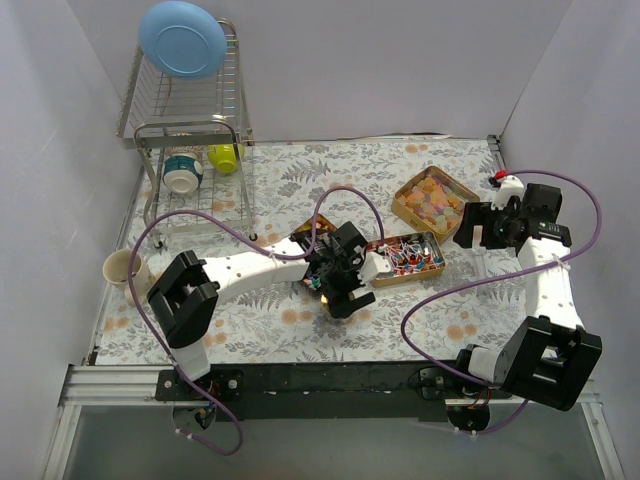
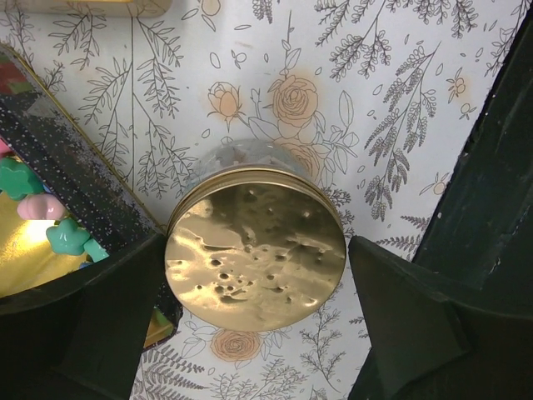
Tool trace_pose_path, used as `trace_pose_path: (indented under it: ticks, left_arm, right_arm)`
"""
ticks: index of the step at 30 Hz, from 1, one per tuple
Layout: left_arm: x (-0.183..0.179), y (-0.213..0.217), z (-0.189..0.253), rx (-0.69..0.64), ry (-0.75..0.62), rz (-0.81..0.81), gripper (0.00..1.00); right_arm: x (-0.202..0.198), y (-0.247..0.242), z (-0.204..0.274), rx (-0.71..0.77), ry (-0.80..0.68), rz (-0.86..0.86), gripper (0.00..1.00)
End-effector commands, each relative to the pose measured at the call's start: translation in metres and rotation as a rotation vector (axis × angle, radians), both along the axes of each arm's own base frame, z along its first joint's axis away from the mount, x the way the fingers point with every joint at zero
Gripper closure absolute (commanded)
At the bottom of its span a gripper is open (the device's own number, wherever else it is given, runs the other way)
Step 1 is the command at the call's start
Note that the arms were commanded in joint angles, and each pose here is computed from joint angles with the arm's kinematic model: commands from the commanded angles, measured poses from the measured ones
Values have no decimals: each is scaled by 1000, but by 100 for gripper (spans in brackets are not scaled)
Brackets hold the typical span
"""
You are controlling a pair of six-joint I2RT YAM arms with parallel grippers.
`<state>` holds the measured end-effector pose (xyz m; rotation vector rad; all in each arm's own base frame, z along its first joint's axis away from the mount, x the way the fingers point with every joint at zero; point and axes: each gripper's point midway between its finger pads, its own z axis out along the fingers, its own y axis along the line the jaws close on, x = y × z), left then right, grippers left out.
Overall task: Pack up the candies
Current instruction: Close the bottle lid on the packing bottle, then screw the bottle lid onto the packing bottle.
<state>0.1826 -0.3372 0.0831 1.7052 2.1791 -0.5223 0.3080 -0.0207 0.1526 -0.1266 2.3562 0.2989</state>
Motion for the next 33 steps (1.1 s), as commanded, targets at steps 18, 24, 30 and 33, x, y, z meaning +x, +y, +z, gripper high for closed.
trace_pose_path:
  ticks: [18, 24, 30, 33]
  left_arm:
    - [-8, 44, 61, -364, -162, 402, 2]
    - [-15, 52, 48, -504, -167, 461, 2]
    - [-22, 50, 38, -678, -210, 401, 2]
    - [-22, 47, 32, -736, -237, 388, 2]
  right_arm:
    - [10, 5, 24, 28, -15, 43, 2]
    - [17, 4, 40, 10, -4, 111, 2]
    - [35, -1, 53, 4, 12, 131, 2]
    - [44, -2, 65, 2, -4, 155, 3]
